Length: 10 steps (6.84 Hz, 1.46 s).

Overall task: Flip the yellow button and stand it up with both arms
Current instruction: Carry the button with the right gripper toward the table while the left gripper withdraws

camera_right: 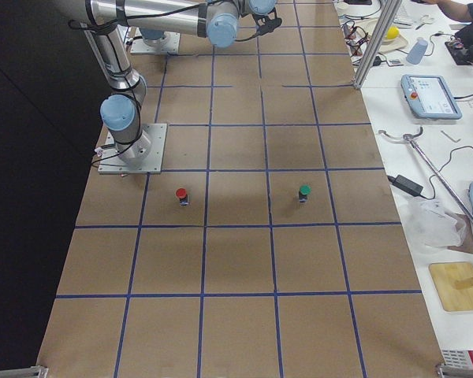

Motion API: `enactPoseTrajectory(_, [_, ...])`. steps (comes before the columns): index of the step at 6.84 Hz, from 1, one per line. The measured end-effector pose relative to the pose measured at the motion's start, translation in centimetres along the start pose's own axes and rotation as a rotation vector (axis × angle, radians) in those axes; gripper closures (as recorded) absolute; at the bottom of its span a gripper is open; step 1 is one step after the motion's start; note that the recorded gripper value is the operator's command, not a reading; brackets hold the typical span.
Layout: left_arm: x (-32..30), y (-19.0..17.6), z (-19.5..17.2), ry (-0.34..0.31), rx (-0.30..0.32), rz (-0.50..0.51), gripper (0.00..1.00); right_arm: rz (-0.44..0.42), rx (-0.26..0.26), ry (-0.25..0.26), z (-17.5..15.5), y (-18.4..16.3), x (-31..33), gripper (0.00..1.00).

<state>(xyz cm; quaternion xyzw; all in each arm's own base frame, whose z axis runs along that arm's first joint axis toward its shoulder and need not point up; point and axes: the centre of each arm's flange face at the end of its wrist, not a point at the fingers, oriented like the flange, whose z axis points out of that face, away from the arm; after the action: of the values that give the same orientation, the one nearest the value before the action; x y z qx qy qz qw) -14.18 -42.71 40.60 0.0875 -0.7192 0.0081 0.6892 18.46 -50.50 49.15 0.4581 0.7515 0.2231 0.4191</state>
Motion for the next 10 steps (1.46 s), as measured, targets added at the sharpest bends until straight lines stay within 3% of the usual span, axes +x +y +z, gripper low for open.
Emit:
enactPoseTrajectory(1, [-0.2, -1.2, -0.5, -0.040, -0.040, -0.004, 0.00, -0.083, 0.068, 0.010, -1.5, -0.6, -0.2, 0.73])
enactPoseTrajectory(2, [-0.9, -2.9, -1.3, -0.092, -0.078, -0.014, 0.00, -0.217, 0.148, 0.059, -2.2, -1.4, 0.1, 0.73])
enactPoseTrajectory(3, [-1.4, -4.5, -2.0, -0.184, -0.119, -0.035, 0.00, -0.337, 0.218, 0.125, -2.8, -2.4, 0.6, 0.73])
enactPoseTrajectory(4, [-1.5, -6.0, -2.8, -0.315, -0.138, -0.041, 0.00, -0.477, 0.283, 0.207, -3.6, -3.9, 1.2, 0.75])
enactPoseTrajectory(6, [-1.4, -8.0, -4.7, -0.670, -0.129, 0.047, 0.00, -0.855, 0.357, 0.441, -6.3, -7.7, 2.6, 0.79])
enactPoseTrajectory(7, [0.1, -8.6, -6.2, -0.903, -0.127, 0.122, 0.00, -1.040, 0.336, 0.564, -7.7, -10.7, 4.2, 0.79])
enactPoseTrajectory(9, [7.1, -9.4, -9.7, -1.334, -0.131, 0.212, 0.00, -1.318, 0.275, 0.665, -12.2, -17.6, 8.8, 0.77])
enactPoseTrajectory(10, [10.5, -8.8, -10.5, -1.458, -0.131, 0.221, 0.00, -1.468, 0.250, 0.696, -14.7, -20.3, 10.9, 0.77])
